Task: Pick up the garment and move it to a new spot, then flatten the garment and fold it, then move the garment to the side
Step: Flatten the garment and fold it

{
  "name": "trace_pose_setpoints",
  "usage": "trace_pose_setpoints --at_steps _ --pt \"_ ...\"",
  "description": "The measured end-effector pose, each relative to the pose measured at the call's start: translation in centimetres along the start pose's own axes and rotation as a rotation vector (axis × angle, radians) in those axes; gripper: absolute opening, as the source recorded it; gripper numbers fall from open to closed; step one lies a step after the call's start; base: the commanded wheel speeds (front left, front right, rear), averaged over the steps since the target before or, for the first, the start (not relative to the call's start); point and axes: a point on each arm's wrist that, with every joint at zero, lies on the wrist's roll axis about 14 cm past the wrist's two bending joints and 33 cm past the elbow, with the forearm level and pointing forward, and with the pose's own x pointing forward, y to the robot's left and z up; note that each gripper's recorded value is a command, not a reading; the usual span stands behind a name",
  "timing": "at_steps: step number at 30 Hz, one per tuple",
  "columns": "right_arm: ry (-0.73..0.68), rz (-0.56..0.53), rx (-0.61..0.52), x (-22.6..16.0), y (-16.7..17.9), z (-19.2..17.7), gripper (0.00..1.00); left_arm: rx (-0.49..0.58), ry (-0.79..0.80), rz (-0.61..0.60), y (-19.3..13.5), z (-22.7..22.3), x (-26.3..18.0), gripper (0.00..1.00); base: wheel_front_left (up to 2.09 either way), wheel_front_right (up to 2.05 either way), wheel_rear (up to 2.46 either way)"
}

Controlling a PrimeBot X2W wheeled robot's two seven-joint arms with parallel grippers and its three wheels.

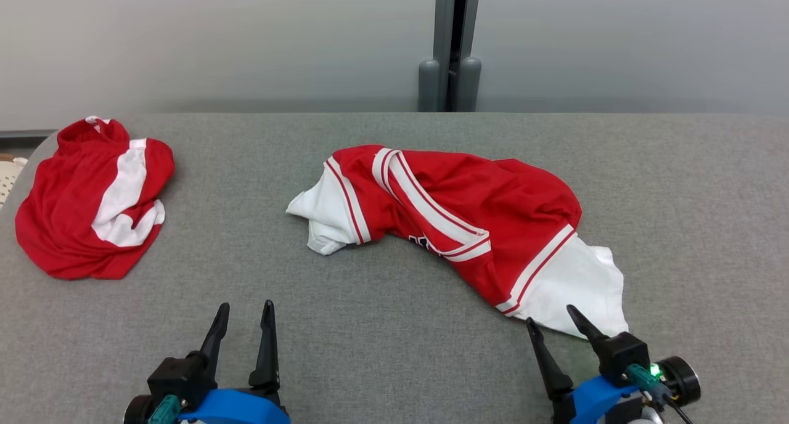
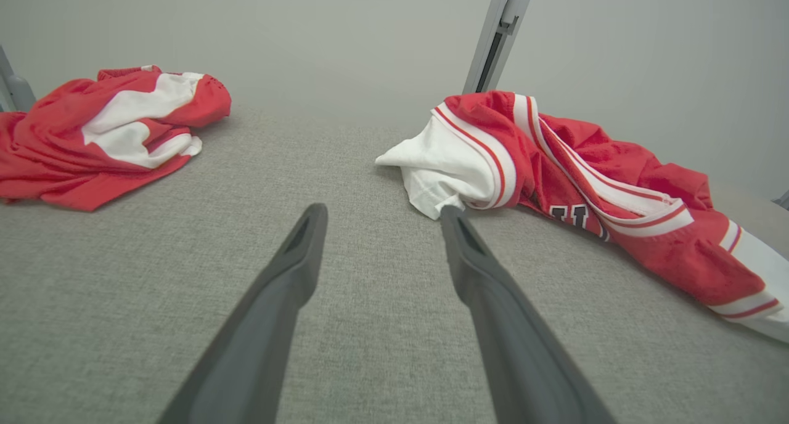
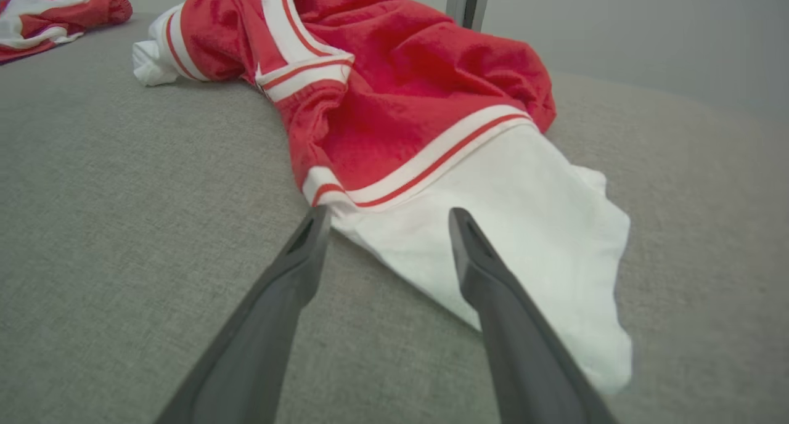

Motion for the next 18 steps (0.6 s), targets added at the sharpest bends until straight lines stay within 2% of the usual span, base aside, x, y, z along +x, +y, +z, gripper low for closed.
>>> trace_pose_setpoints --at_steps 6,7,8,9,10,13,18 --pt "0.047 0.079 -0.048 2.9 1.7 -0.6 1.0 0.004 0.01 0.022 0.8 -0.2 0.6 1.0 0.0 0.0 0.0" --pt "0.059 0.092 -0.056 3.3 1.9 -0.8 0.49 0.003 0.009 0.027 1.0 -0.2 0.7 1.0 0.0 0.0 0.0" --pt "0.071 0.107 -0.061 3.8 2.3 -1.0 0.37 0.003 0.011 0.033 1.2 -0.2 0.7 1.0 0.0 0.0 0.0" --pt "0.085 0.125 -0.068 4.2 2.8 -1.3 0.11 0.002 0.013 0.039 1.4 -0.3 0.8 1.0 0.0 0.0 0.0" --pt "0.097 0.145 -0.077 4.6 3.3 -1.5 0.0 0.002 0.013 0.045 1.6 -0.3 0.8 1.0 0.0 0.0 0.0" --pt "0.085 0.202 -0.087 6.0 4.9 -0.8 0.0 -0.002 0.012 0.071 2.4 -0.3 0.7 1.0 0.0 0.0 0.0" --pt "-0.006 0.329 -0.083 7.1 9.1 2.3 0.0 -0.004 0.004 0.099 3.2 0.0 0.4 1.0 0.0 0.0 0.0"
